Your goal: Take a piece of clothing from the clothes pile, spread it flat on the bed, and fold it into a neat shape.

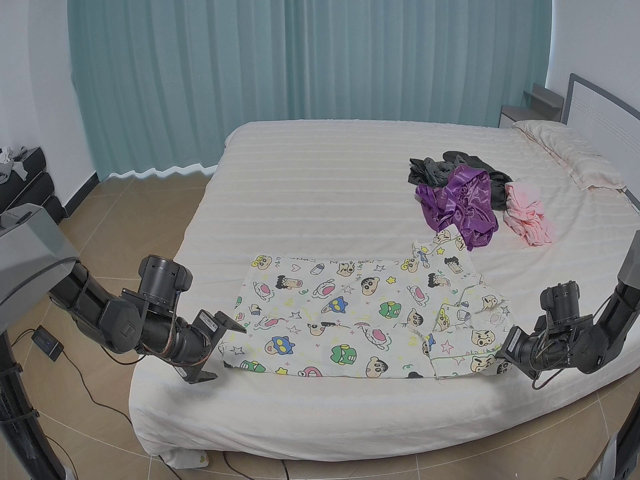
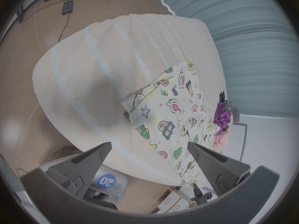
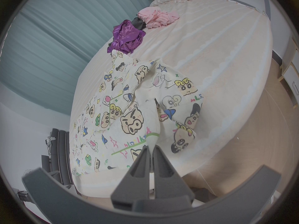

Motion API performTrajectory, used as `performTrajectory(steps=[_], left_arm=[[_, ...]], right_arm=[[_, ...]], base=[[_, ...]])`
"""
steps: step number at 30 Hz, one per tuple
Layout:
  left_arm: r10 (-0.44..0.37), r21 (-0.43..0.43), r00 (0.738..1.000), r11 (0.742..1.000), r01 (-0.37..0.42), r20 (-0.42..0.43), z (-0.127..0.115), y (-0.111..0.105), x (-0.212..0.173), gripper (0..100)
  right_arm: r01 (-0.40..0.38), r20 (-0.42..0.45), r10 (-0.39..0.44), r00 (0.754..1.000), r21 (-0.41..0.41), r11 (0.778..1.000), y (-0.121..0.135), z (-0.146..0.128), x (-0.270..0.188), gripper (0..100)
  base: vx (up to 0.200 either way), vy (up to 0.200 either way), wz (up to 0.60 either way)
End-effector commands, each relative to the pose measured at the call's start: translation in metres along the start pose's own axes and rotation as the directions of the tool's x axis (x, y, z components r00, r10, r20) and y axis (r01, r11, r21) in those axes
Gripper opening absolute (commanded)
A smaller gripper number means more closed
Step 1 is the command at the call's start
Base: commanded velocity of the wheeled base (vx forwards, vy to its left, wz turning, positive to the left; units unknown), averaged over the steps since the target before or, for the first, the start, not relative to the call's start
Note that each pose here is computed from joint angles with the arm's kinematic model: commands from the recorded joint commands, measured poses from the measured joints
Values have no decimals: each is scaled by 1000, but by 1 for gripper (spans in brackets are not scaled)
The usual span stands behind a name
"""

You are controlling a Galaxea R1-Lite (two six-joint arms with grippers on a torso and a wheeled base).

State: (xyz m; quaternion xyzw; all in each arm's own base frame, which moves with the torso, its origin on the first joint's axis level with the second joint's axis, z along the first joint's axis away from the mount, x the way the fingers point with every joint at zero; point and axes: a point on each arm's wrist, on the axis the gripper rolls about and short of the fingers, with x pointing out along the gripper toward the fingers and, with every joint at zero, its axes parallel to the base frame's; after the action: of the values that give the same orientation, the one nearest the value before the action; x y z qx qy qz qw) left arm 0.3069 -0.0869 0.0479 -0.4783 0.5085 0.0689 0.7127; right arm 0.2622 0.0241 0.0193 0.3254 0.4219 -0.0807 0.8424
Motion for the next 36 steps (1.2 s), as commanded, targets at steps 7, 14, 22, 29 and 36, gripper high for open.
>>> performTrajectory(steps=[7,14,22,29,36], left_arm=[[1,-1,1000,1000,-1,-1,0,0,0,100],[4,4,1000,1000,-4,-1,-1,1,1,100],[-8,7,1000,1000,8,-2,-1,-2,-2,100],[-21,-1,1000,1000,21,1,-2,-4,-6,100],[-14,6,1000,1000,14,-7,-5,-4,-4,100]], right_arm=[[31,-43,-31,999,-5,1000,-8,-13,-2,0],[33,-47,-34,998,-2,999,-10,-15,-6,100],[-102,73,100,992,27,994,11,-2,-40,100],[-202,111,187,976,140,969,28,-6,-61,100],[-218,104,202,974,187,958,24,-12,-71,100]], base=[[0,0,0],[0,0,0],[0,0,0],[86,-86,0],[200,-200,0]])
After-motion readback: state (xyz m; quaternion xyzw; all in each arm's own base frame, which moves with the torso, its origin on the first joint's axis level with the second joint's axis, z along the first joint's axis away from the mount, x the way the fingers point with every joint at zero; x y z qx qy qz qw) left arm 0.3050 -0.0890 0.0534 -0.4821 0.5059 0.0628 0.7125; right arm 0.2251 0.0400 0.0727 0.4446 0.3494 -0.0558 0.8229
